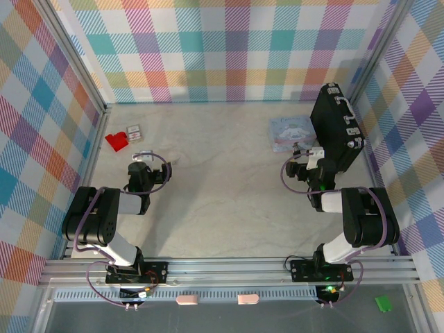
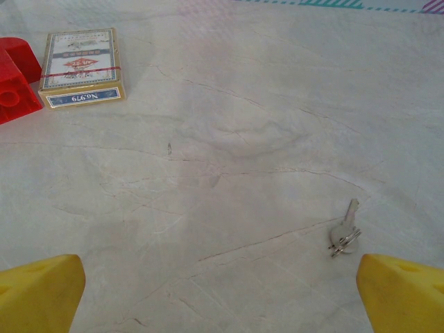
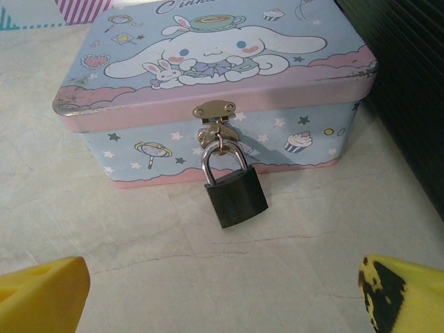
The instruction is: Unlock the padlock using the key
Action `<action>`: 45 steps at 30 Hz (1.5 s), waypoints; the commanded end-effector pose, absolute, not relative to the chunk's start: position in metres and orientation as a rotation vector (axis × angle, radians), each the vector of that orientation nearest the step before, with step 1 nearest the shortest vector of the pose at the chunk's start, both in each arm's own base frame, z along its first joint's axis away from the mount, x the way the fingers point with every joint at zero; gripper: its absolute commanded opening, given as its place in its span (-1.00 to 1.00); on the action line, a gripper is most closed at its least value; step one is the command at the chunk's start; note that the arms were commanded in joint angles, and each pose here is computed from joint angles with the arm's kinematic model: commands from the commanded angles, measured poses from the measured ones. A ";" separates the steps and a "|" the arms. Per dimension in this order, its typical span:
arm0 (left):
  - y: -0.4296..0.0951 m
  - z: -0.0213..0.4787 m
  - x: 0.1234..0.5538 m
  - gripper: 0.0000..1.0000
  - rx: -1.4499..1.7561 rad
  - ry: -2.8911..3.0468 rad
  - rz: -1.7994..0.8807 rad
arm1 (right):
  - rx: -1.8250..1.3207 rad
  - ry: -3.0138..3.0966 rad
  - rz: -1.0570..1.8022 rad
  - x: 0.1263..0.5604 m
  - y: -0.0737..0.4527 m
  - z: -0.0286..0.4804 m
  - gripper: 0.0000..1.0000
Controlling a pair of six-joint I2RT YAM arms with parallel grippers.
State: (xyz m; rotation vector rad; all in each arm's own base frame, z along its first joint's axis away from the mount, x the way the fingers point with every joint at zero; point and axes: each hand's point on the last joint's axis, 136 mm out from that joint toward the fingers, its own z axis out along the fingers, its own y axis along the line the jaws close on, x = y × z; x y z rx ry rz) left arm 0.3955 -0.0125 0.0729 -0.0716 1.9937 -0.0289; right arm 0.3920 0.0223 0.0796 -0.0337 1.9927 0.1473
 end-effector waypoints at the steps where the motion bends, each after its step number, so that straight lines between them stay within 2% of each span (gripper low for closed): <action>1: -0.014 0.081 0.402 0.99 -0.066 1.971 -0.037 | -0.051 1.958 0.158 0.398 0.024 0.091 0.97; 20: -0.014 0.081 0.402 0.99 -0.069 1.970 -0.038 | -0.050 1.955 0.156 0.398 0.024 0.094 0.98; 24: -0.014 0.088 0.399 0.99 -0.068 1.950 -0.038 | -0.075 1.914 0.170 0.386 0.027 0.114 0.98; 33: 0.002 0.172 0.356 0.99 -0.283 1.899 -0.035 | 0.003 1.794 0.288 0.353 0.034 0.203 0.98; 38: 0.029 0.197 0.326 0.99 -0.674 1.945 -0.041 | 0.225 1.826 0.390 0.329 0.026 0.246 0.98; 41: 0.037 0.196 0.313 0.99 -0.851 2.026 -0.010 | 0.447 1.873 0.390 0.307 0.009 0.245 0.97; 43: 0.031 0.188 0.314 0.99 -0.870 2.106 -0.031 | 0.615 1.891 0.400 0.290 -0.001 0.232 0.97; 45: 0.008 0.180 0.326 0.99 -0.781 2.221 -0.140 | 0.574 1.893 0.453 0.282 0.008 0.230 0.98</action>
